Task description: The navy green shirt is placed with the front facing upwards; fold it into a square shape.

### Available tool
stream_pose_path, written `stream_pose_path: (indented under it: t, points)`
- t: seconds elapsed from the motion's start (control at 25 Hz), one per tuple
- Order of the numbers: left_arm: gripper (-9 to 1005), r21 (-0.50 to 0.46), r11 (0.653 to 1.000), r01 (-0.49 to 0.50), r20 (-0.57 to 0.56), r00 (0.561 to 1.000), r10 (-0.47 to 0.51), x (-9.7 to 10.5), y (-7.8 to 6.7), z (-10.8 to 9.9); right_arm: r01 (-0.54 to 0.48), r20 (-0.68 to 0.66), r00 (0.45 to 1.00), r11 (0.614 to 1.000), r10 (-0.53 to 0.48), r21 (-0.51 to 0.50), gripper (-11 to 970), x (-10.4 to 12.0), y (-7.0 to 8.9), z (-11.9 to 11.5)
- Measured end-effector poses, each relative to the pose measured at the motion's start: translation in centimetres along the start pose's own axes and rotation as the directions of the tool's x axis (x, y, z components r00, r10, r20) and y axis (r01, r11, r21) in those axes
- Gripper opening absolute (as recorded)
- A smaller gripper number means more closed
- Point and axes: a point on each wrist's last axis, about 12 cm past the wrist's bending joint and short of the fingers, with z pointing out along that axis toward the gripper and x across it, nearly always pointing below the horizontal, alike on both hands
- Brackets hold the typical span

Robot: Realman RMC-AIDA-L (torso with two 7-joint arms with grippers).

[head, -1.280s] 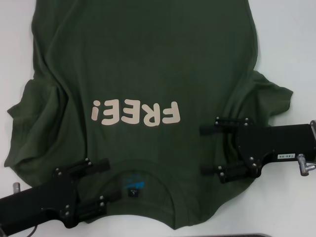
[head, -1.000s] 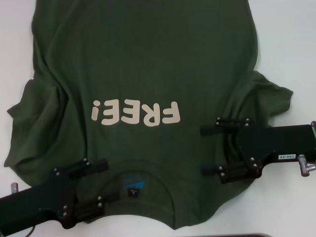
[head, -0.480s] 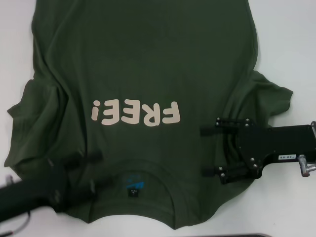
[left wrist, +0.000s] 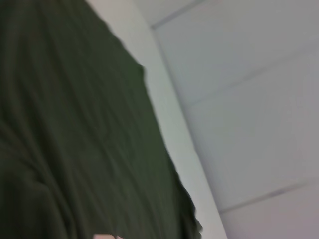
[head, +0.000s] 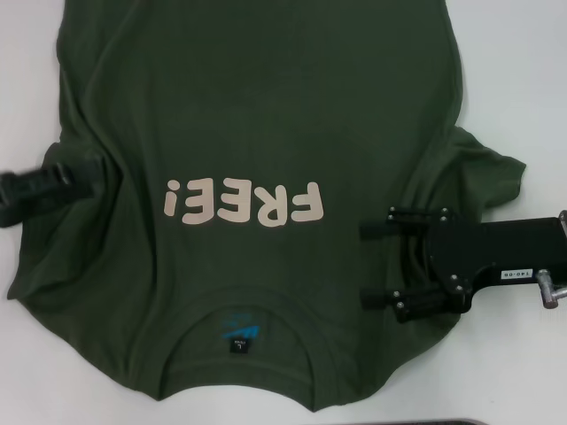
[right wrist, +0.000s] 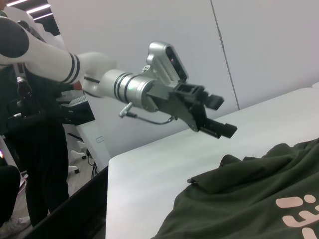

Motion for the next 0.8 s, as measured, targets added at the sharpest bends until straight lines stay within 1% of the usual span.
stream_pose_path:
  t: [0.16, 0.24, 0.32, 0.44, 0.52, 0.8]
  points:
    - [720, -0.056, 0.996, 0.073, 0.024, 0.997, -0.071, -1.8, -0.2, -0.8, 0.0, 0.0, 1.0, 1.0, 0.0, 0.002, 945, 0.0, 0.0, 0.0]
    - [720, -0.11, 0.987, 0.117, 0.038, 0.993, -0.114, -2.4, 0.0, -1.3, 0.001, 0.0, 1.0, 1.0, -0.001, 0.002, 945, 0.0, 0.0, 0.0]
    - [720, -0.187, 0.968, 0.167, 0.044, 0.986, -0.161, -2.8, 0.6, -1.9, 0.001, 0.002, 1.0, 1.0, -0.001, 0.003, 945, 0.0, 0.0, 0.0]
    - [720, -0.27, 0.94, 0.207, 0.042, 0.978, -0.203, -2.9, 1.3, -2.4, 0.001, 0.002, 1.0, 1.0, -0.001, 0.005, 945, 0.0, 0.0, 0.0]
    - [720, -0.309, 0.926, 0.218, 0.041, 0.975, -0.217, -2.9, 1.7, -2.5, 0.002, 0.0, 1.0, 1.0, -0.002, 0.004, 945, -0.1, -0.1, 0.0]
    - [720, -0.363, 0.9, 0.239, 0.061, 0.97, -0.233, -3.1, 2.2, -2.9, 0.008, -0.003, 1.0, 1.0, -0.008, 0.0, 945, -0.3, -0.3, 0.1]
